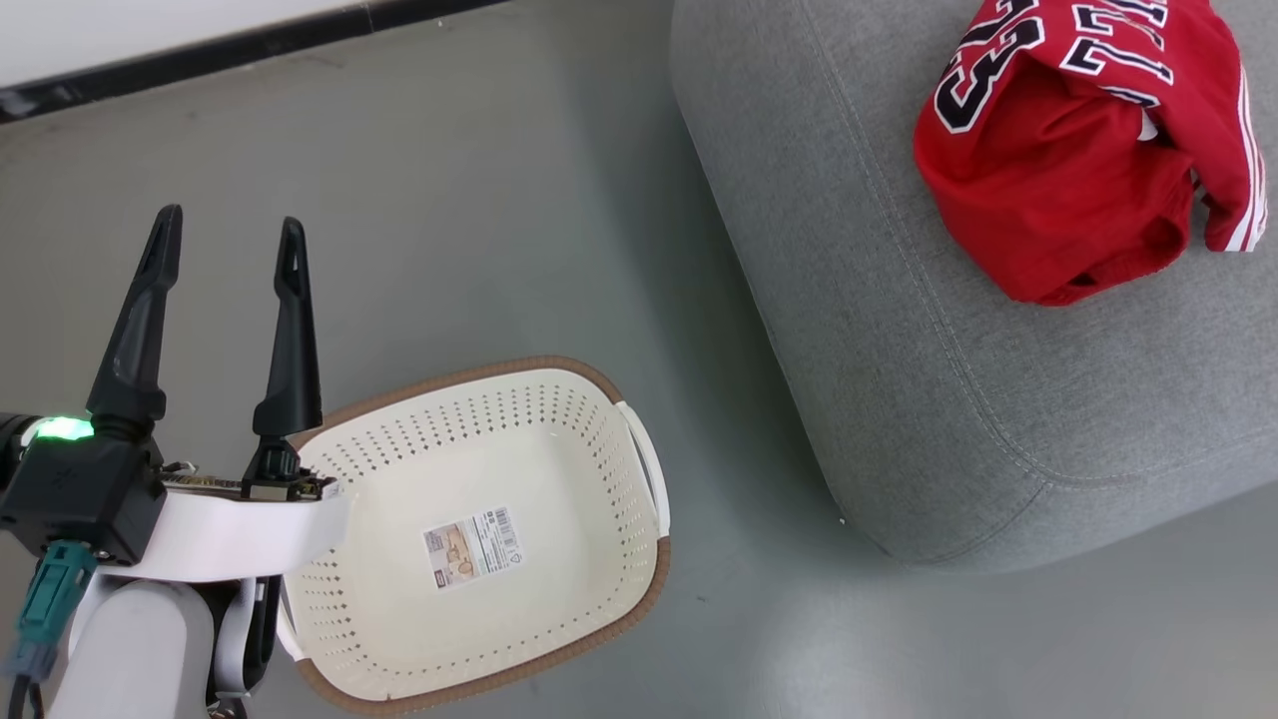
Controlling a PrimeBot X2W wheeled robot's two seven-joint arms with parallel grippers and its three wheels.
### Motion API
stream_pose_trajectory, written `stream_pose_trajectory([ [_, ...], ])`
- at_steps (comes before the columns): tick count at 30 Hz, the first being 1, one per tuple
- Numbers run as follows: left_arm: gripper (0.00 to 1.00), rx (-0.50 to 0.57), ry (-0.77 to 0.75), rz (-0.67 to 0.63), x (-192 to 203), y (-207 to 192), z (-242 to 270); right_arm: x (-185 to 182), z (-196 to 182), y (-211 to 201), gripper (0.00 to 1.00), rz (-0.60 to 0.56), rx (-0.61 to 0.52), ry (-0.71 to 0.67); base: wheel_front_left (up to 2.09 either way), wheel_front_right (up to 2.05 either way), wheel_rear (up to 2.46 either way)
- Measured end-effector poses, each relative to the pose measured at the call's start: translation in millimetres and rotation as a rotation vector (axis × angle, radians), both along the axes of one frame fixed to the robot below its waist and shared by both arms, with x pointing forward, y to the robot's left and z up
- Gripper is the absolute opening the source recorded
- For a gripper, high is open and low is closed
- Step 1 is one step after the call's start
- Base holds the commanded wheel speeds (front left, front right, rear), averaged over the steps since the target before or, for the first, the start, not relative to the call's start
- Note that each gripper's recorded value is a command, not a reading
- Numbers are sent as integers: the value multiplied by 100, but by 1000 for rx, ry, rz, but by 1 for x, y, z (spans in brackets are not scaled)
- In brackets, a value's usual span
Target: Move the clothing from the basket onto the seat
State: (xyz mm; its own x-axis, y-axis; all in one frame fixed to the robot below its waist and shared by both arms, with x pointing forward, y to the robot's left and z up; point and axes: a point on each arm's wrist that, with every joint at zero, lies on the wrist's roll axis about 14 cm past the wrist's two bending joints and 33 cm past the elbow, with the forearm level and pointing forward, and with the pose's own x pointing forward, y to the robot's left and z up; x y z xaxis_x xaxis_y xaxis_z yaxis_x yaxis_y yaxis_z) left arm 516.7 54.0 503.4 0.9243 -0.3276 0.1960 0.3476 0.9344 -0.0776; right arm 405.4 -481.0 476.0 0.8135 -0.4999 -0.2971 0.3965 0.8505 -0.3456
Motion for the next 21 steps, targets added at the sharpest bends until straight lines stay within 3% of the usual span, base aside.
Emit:
stream_pose_trajectory([
  [21, 100, 48, 75, 249, -45, 74, -1, 71, 66, 117, 100, 385, -40, -226, 0, 0, 0],
])
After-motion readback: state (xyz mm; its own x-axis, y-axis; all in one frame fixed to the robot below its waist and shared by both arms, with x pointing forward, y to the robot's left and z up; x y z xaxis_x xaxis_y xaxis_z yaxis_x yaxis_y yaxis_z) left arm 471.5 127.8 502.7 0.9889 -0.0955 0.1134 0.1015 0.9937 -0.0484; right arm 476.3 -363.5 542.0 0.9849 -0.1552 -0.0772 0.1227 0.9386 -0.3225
